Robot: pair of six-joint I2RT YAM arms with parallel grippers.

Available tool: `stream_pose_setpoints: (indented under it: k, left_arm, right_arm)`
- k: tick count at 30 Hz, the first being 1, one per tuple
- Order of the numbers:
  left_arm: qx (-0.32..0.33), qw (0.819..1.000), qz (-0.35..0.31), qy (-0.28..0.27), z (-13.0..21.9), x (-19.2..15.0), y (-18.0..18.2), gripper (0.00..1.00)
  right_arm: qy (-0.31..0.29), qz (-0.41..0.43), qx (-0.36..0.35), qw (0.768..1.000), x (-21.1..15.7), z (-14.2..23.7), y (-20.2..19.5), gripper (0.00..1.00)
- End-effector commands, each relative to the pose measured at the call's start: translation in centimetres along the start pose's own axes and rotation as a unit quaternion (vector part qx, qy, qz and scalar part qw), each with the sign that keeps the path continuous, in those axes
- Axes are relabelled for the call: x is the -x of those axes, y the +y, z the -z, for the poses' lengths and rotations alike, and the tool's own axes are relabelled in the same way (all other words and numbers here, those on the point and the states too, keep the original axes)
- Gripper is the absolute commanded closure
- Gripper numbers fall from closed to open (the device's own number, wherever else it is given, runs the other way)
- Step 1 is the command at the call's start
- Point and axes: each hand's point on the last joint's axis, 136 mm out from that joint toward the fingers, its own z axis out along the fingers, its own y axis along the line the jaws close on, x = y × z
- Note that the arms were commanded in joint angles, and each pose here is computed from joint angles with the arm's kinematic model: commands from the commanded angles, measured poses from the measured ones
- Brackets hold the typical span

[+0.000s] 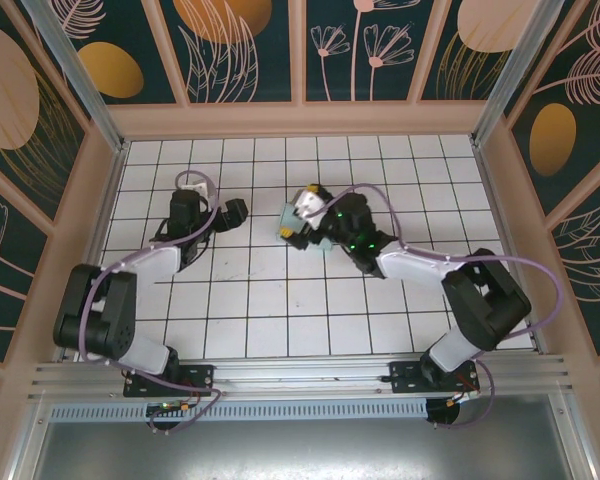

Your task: Fold the paper box

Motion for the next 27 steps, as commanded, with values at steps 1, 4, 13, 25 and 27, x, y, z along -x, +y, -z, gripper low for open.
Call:
stream_pose_setpoints:
  k: [1,4,13,25,27]
  left_arm:
    - [0.029,0.987,-0.06,-0.143,3.3,5.5,0.1,0.01]
    - [0.062,0.972,-0.107,-0.2,5.7,6.6,0.9,0.01]
    - [0.203,0.923,-0.187,-0.269,10.6,5.9,6.3,0.01]
    - [0.191,0.926,-0.166,-0.28,8.9,4.3,10.3,0.01]
    - [0.192,0.928,-0.167,-0.272,8.1,3.8,10.8,0.01]
  right_arm:
    - [-0.035,-0.105,-0.039,0.993,0.5,2.6,-3.8,0.01]
    - [-0.035,-0.161,-0.117,0.979,-1.8,6.0,-8.9,0.01]
    - [-0.029,-0.227,-0.345,0.91,-9.8,18.3,-17.0,0.01]
    - [-0.059,-0.28,-0.41,0.866,-17.4,23.3,-17.4,0.01]
    - [-0.047,-0.264,-0.4,0.876,-17.6,22.4,-16.9,0.01]
